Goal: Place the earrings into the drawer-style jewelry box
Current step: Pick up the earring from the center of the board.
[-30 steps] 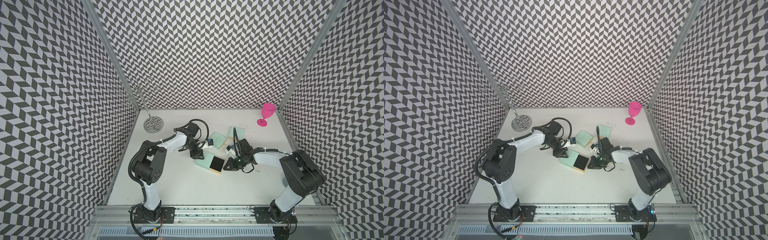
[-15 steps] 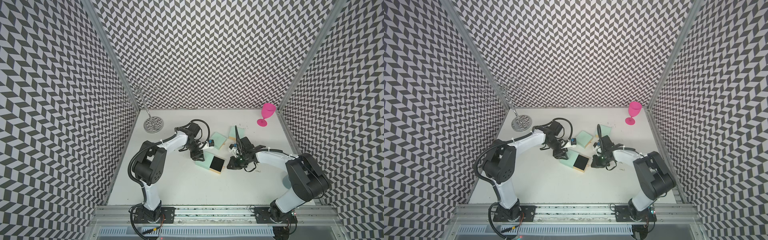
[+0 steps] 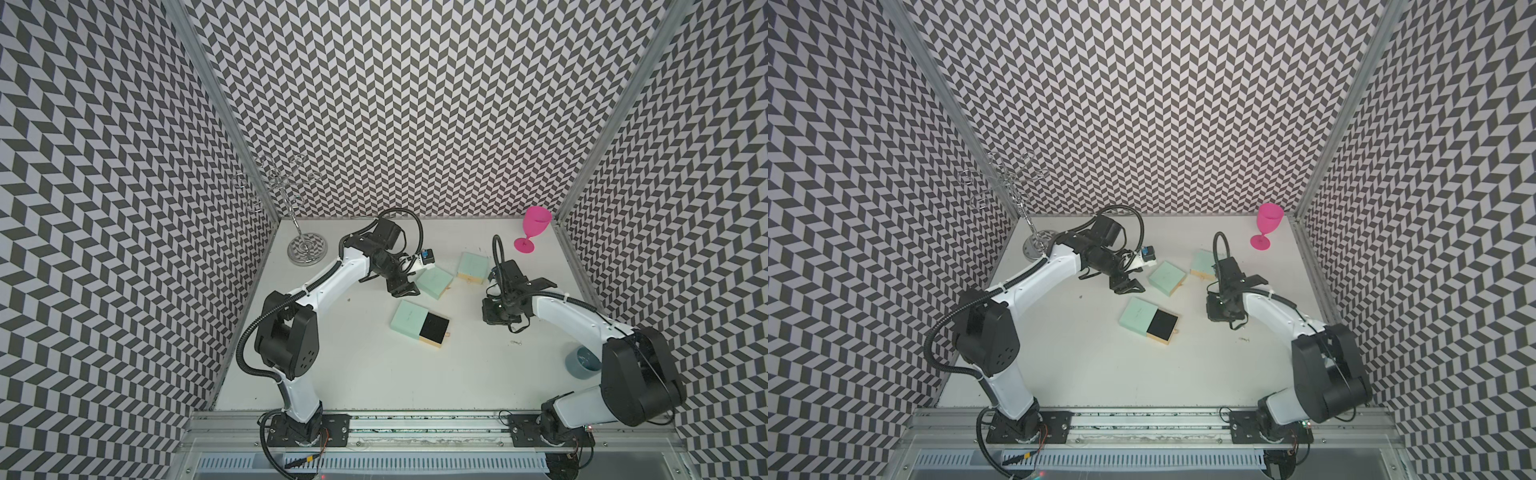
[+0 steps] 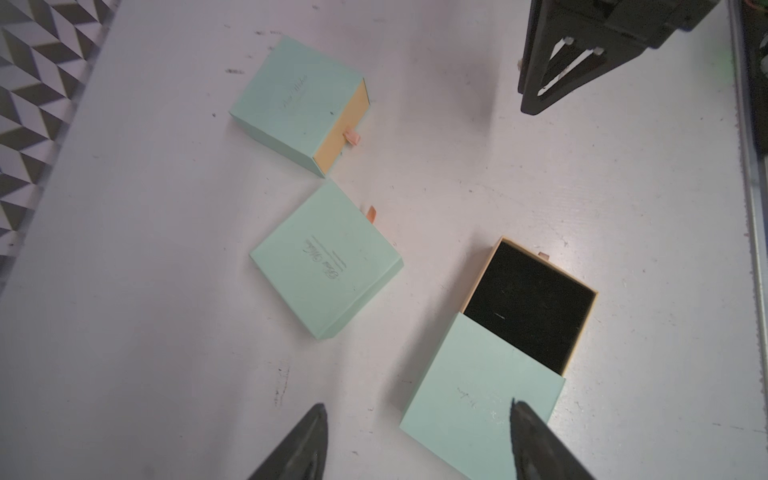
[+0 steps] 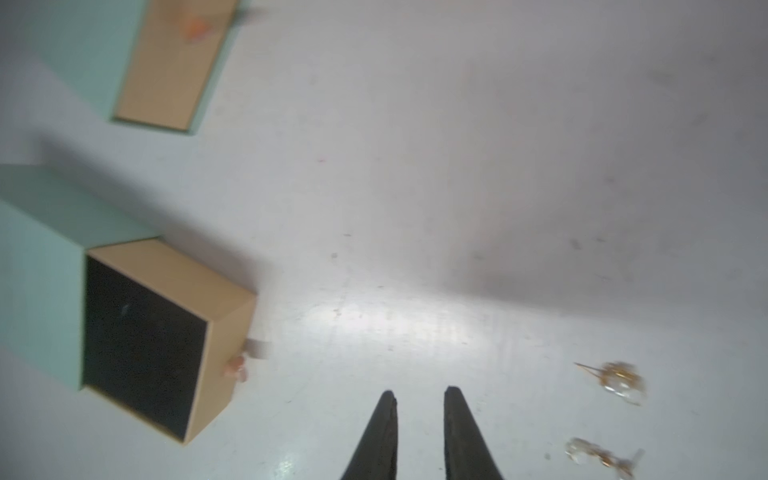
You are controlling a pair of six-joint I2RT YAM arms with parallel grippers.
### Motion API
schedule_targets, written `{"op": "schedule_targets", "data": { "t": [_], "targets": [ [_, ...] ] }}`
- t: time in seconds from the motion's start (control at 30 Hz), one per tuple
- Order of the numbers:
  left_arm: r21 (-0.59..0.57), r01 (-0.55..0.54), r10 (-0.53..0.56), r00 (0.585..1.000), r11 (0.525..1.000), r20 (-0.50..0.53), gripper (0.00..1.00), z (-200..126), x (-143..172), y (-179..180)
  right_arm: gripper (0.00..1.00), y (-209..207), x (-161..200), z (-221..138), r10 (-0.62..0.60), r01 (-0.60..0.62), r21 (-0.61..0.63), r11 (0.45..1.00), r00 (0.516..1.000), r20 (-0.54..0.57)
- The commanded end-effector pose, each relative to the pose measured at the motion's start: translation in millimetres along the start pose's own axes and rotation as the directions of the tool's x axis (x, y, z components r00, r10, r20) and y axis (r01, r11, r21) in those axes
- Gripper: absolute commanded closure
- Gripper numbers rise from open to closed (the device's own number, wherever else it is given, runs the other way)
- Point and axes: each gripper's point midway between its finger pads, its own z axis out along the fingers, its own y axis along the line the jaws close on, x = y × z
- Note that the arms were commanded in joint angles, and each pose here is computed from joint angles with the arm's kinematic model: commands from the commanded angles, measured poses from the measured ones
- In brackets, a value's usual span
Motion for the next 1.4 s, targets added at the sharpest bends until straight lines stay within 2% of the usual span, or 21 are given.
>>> {"op": "schedule_targets", "data": {
  "t": [0.0,0.1,0.23,0.5,0.7,1.37],
  "targets": [
    [0.011,0.011,-0.012,0.997,1.0,0.074,0.28,-15,-23,-7,0.78,-26,4,-15,0.05,-0.05,0.11,0.993,0.999,0.005],
    [0.022,0.018,-0.02,0.997,1.0,0.08,0.28,-13,-21,-10,0.76,-36,-2,-26,0.092,-0.095,0.157,0.983,0.995,0.03],
    [0.045,0.027,-0.031,0.996,0.999,0.078,0.28,-7,-14,-16,0.75,-52,1,-21,0.134,-0.132,0.196,0.972,0.991,0.002],
    [0.051,0.028,-0.033,0.995,0.998,0.096,0.28,-4,-12,-19,0.74,-72,1,-11,0.203,-0.196,0.2,0.96,0.979,-0.015],
    [0.046,0.03,-0.035,0.995,0.998,0.096,0.28,-4,-10,-20,0.74,-77,9,11,0.214,-0.192,0.195,0.962,0.972,-0.094],
    [0.04,0.036,-0.04,0.996,0.999,0.085,0.28,2,-5,-18,0.75,-67,18,41,0.199,-0.178,0.128,0.976,0.965,-0.17]
  ]
}}
